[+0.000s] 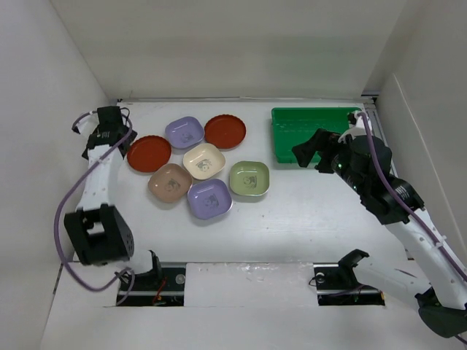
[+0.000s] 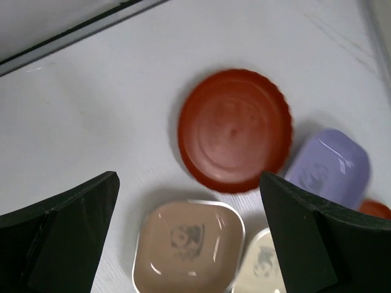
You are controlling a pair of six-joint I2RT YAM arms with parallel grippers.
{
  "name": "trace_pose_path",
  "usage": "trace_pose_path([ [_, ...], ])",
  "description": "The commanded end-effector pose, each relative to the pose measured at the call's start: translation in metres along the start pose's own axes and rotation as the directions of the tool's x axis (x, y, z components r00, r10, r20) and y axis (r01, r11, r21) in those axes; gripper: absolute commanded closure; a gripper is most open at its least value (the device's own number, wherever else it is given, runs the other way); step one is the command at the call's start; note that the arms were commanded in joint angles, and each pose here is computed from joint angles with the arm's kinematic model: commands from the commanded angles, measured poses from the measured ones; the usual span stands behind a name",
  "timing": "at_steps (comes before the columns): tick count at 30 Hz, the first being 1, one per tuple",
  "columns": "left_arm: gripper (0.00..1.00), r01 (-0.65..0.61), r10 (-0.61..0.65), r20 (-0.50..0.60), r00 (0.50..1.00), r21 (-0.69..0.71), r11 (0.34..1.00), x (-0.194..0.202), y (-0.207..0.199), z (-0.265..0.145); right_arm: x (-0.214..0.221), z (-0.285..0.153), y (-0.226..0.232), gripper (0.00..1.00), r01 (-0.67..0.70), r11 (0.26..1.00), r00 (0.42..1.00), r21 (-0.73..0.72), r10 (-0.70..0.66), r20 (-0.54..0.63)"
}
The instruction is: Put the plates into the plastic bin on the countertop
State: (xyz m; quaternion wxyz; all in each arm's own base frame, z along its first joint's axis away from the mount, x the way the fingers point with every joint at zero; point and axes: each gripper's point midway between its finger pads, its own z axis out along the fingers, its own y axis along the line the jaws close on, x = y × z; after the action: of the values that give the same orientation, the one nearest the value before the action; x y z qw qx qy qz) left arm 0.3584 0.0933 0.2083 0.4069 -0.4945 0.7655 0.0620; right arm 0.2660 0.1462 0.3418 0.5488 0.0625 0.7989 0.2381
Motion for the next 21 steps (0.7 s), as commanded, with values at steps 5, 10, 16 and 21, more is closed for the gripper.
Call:
trace_pose_path([
  [5,0.02,0.049,-0.073,-0.159,0.985,-0.148,0.988,0.022,0.019,0.086,-0.002,-0.017,0.037,0.00,-0.048,0.975,0.999,-0.215,0.051,0.009],
  [10,0.02,0.002,-0.033,-0.237,0.971,-0.129,0.992,0.041,0.001,0.132,-0.004,-0.028,0.039,0.00,-0.047,0.970,0.998,-0.238,0.055,0.026],
  [16,0.10,-0.015,-0.041,-0.279,0.959,-0.193,0.981,0.060,0.011,0.152,-0.001,-0.038,0.030,0.00,-0.038,0.973,0.998,-0.226,0.049,0.045],
  [21,0.23,-0.025,-0.052,-0.315,0.948,-0.237,0.971,0.079,0.022,0.162,-0.004,-0.040,0.029,0.00,-0.039,0.974,0.997,-0.223,0.053,0.057],
])
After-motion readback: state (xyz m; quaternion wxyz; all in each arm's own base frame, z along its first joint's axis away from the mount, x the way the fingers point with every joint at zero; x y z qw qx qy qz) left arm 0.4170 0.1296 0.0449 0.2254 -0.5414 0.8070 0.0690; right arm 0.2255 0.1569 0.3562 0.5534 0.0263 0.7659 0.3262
